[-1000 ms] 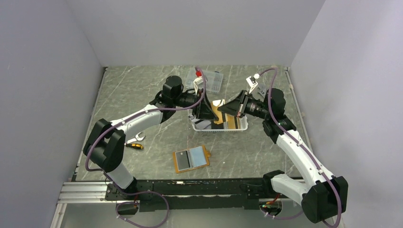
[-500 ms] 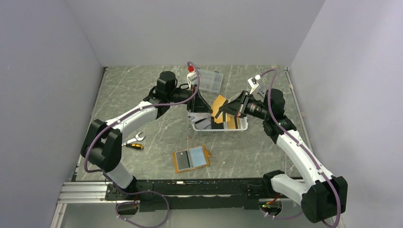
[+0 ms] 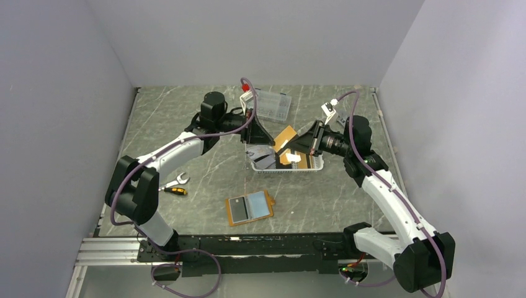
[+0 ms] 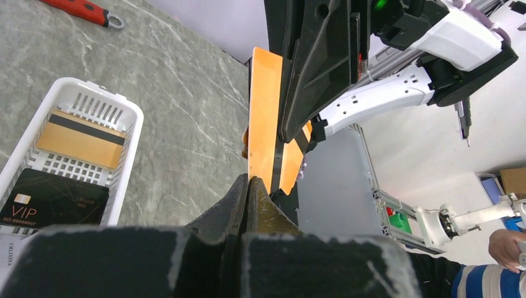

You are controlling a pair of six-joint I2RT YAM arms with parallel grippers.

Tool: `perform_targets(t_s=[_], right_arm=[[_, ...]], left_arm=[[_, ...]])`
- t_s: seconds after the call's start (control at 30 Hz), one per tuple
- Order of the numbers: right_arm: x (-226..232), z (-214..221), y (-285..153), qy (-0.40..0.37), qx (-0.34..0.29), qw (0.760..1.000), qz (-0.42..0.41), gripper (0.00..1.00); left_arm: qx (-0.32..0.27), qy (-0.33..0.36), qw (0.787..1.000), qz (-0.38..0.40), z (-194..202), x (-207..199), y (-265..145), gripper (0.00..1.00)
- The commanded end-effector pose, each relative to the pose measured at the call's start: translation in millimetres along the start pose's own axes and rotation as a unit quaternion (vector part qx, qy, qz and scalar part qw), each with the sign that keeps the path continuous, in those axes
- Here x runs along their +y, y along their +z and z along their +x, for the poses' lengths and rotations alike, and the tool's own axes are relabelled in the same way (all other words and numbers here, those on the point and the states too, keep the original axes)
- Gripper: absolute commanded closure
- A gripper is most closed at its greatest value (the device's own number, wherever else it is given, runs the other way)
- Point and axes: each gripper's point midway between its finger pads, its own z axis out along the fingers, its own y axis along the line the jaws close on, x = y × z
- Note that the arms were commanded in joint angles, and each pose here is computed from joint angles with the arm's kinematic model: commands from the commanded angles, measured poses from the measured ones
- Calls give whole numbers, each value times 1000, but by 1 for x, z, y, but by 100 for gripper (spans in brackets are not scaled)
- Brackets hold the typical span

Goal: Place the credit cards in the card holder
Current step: Place the credit card in the storage box.

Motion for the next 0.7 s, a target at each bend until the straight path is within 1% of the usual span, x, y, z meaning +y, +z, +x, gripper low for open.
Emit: perform_targets(t_s=[0.0,0.2,0.3,0.5,0.57,0.67], right_arm=[[39,-4,-10,-32,16,998,-52,90],[41,-5,-9,-34,21,998,-56,89],[42,-4,-10,-39,24,997,-55,90],[34,-5,-11,-39,24,998,-41,99],[25,-6,-10,-35,22,999,-24,100],[-7,-16,-9,-19,6,999,48,100]], left_arm=[[-48,27,998,-29,-26,11,-18,100],[-61,16,997,-34,-32,16,-27,100],[-74,12,997,-36,-41,21,-36,100],[-96,17,995,-38,-58,18,-56,100],[-102,19,994,-37,-61,13,-62,100],[-108,30,993,-36,-66,4,-67,100]])
